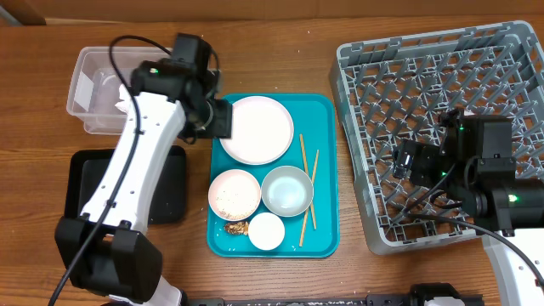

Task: Sort waste into correct bins and load items into the dishwasher
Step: 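Grasp the white paper cup on the tray with the left gripper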

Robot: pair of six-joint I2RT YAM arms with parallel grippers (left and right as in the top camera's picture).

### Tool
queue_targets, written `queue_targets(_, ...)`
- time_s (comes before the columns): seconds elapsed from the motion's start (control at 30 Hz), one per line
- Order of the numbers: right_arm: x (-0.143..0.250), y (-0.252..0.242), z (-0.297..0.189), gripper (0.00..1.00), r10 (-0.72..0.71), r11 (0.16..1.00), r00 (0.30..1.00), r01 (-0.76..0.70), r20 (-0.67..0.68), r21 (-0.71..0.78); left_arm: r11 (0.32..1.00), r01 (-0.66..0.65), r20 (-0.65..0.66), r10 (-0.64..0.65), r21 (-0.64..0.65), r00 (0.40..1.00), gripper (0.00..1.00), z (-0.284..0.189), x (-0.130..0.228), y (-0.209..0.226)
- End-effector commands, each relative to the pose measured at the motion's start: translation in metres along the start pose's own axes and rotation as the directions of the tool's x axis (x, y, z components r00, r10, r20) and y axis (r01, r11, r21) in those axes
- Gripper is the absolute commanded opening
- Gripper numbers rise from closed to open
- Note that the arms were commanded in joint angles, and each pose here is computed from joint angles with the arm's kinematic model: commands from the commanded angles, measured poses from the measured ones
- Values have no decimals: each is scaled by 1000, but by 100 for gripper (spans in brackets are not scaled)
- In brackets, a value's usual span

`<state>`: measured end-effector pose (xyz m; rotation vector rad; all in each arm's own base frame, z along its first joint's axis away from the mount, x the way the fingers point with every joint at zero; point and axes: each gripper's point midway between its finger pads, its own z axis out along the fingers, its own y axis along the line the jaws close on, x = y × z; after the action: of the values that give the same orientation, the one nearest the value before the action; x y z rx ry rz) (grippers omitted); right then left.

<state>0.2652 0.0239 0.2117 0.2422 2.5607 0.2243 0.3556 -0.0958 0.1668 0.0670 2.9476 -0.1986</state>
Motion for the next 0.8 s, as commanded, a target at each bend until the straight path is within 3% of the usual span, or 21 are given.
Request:
queue_targets(0.0,-9,3,-8,100,-5,1000,999,5,37,-4,998,-62,-59,63,18,996,63,1,17,-23)
queue_targets(0.23,-9,3,-8,100,-5,1000,999,5,36,-4,990,-139,-235,140,20,962,61,-1,69,-45)
queue_targets(0.37,-9,2,-8,100,-5,1000,999,5,36,-4,984,-176,-325,175,26,929,56,5,96,-53)
queue_targets(0.77,-7,2,-8,100,-4,1000,1000,4,29,-2,956,-284,-521,280,75,806,56,55,182,-69)
